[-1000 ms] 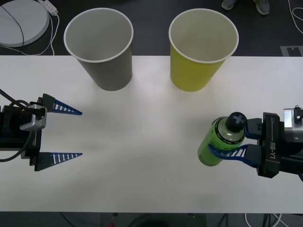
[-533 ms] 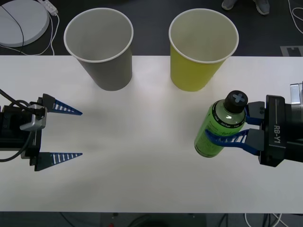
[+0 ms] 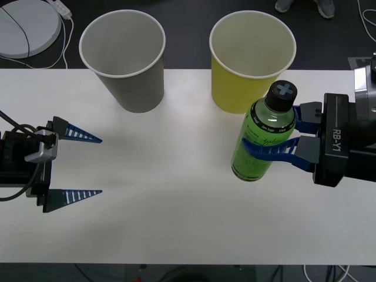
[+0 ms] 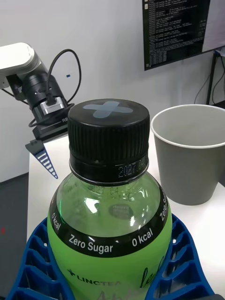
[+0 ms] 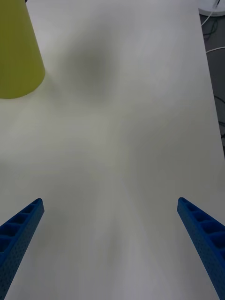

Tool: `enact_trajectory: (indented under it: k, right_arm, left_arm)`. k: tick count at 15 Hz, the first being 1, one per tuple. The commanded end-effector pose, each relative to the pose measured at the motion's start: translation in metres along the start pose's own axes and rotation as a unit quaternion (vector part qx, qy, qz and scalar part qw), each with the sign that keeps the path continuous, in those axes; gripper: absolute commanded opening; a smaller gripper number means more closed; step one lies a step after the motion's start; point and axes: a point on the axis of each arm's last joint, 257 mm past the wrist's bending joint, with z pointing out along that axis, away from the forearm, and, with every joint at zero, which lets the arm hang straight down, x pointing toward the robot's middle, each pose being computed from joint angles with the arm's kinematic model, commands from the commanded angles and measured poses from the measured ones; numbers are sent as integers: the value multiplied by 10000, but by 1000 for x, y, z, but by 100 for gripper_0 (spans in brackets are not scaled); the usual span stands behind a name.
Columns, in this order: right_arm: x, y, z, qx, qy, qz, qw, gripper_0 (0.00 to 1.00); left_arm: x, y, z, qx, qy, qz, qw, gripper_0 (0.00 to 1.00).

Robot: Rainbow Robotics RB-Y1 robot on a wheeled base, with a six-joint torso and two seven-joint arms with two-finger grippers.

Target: Put the can into the green bin and the plastic bottle into the gray bin

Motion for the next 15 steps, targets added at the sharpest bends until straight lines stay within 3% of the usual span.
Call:
enact_trajectory:
  k: [1,9,15]
  right_arm:
    - [-11,-8,4,63,34,66,10000,0]
    - [-41,-23,26,188,115,281,9994,0]
    - [-62,-34,61,138,190,364,9991,0]
  left_arm:
    - [0,0,0,0,0,0,10000,100]
    - [0,0,0,0,0,0,10000,100]
    - [0,0,0,0,0,0,10000,100]
